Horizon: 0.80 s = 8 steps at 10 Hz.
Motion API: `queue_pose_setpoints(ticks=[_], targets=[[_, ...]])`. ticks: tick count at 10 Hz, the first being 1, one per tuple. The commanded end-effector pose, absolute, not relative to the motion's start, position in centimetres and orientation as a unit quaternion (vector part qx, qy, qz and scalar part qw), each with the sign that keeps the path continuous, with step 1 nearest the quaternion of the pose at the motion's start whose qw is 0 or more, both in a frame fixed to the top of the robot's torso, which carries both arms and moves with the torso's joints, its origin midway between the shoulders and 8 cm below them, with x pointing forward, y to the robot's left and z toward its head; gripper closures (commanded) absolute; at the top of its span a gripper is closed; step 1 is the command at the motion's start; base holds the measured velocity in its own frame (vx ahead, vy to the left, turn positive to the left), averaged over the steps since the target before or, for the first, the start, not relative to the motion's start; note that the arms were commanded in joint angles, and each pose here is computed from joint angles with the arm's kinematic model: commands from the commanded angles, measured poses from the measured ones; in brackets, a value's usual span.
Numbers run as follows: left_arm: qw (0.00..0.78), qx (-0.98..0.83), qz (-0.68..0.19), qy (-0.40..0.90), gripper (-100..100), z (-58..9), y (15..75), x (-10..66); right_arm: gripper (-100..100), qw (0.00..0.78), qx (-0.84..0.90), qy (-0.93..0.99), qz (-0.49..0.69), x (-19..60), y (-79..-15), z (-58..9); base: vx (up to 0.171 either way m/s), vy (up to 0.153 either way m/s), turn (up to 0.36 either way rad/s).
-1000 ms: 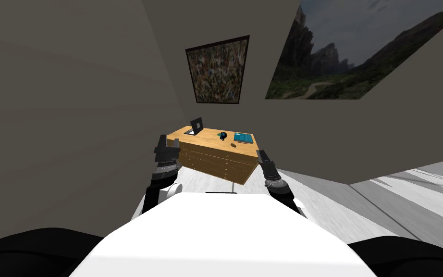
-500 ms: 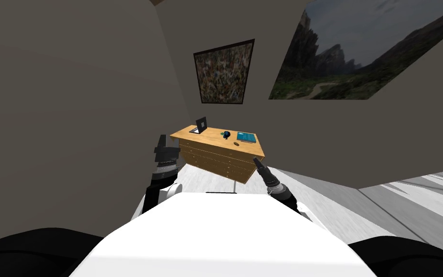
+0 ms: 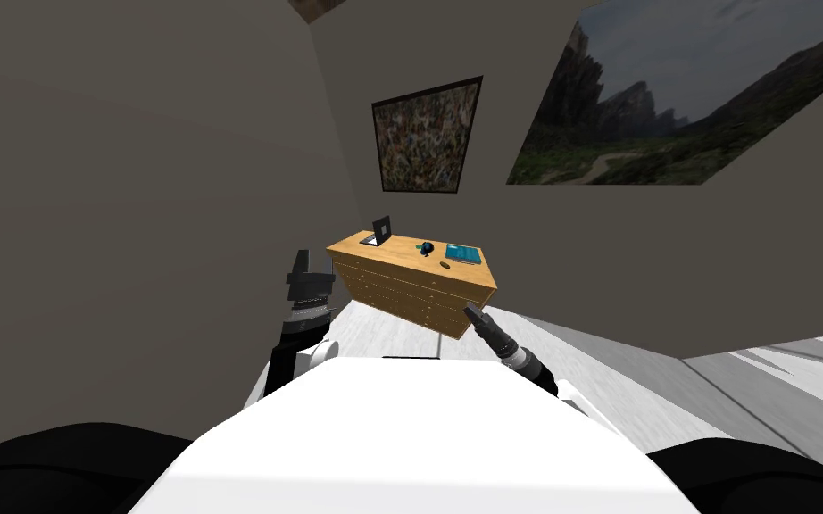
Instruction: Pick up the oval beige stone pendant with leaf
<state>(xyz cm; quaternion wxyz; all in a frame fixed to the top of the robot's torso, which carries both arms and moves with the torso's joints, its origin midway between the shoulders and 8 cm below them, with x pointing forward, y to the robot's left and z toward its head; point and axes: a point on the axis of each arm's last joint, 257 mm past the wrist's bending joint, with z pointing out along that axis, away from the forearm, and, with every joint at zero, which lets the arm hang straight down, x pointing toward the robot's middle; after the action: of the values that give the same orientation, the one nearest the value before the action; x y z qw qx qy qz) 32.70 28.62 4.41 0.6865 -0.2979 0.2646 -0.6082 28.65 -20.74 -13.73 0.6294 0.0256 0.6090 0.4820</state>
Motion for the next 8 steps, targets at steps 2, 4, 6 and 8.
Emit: queue_pose_setpoints(ticks=[2,4,6,8], targets=[[0.686,-0.298,-0.608,0.265,0,4.4,28.6,32.7,-100,0.599,-0.001,0.646,0.473,27.5,-20.7,-16.5,-0.048,0.068,0.096],[0.686,-0.298,-0.608,0.265,0,4.4,28.6,32.7,-100,0.572,-0.021,0.676,0.464,26.4,-21.0,-18.9,-0.06,0.078,0.084],[0.686,-0.298,-0.608,0.265,0,4.4,28.6,32.7,-100,0.545,-0.039,0.703,0.456,25.3,-21.5,-21.2,-0.041,0.076,0.084],[0.687,-0.298,-0.608,0.265,0,4.4,28.6,32.7,-100,0.518,-0.054,0.728,0.446,24.2,-22.2,-23.5,-0.012,0.046,0.057]])
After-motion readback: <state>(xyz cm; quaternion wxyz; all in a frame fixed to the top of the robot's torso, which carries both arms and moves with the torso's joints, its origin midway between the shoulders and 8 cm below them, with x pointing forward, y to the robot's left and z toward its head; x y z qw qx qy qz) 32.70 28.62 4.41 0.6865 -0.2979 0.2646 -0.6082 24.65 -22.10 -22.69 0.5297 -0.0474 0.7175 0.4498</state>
